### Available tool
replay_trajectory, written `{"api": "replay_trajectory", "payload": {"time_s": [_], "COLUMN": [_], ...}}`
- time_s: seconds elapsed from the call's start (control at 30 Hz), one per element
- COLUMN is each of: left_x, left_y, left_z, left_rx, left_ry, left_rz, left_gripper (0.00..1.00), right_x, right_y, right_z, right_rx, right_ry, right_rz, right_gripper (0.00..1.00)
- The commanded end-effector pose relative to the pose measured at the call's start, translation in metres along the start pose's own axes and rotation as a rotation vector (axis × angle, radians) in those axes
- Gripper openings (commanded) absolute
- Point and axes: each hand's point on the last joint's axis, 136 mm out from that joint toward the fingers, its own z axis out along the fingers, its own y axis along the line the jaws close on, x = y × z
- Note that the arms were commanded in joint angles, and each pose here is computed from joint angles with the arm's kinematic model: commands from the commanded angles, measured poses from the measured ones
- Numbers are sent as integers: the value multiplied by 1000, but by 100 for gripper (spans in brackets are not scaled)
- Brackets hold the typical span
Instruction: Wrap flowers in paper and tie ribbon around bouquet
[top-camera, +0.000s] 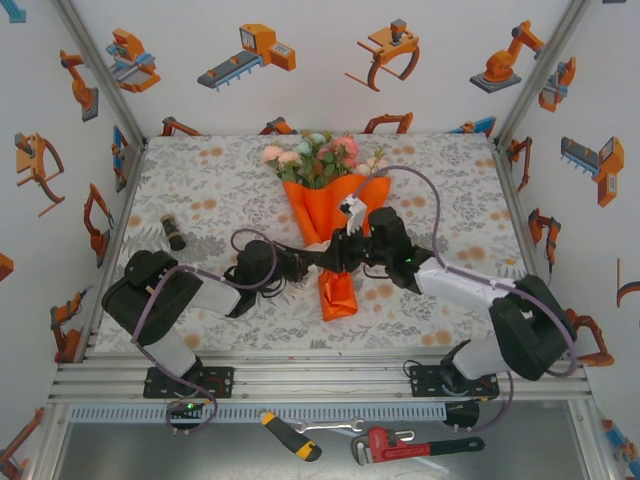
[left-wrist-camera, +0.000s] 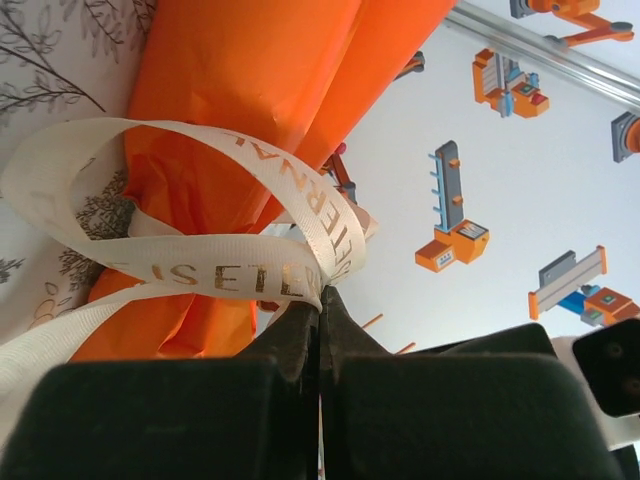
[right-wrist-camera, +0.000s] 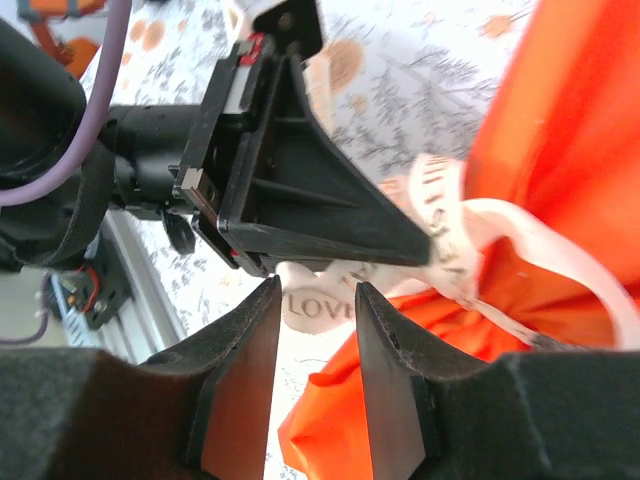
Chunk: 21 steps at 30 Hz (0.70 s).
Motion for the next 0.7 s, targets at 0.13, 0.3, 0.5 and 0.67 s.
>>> {"api": "replay_trajectory", "payload": {"time_s": [0.13,0.3,0.5,0.67], "left_x": [-21,-22,-19,-23], "left_y": [15,20,17,9], "left_z": [-17,-11,-2,-8], "left_rx": [-172,-216,-189,-196], "left_ry": [-116,-107,-90,-108], "left_rz": [192,235,230,255], "left_gripper": [1,6,12,17], "right_x": [1,12,10,12], "right_y": [-55,-55,-38,-52], "right_z": [-35,-9,26,36], "right_rx": [339,279,116,150], "right_ry": [-63,42,90,103], "right_rz": [28,-34,-100,-187], "right_gripper": [31,28,27,28]}}
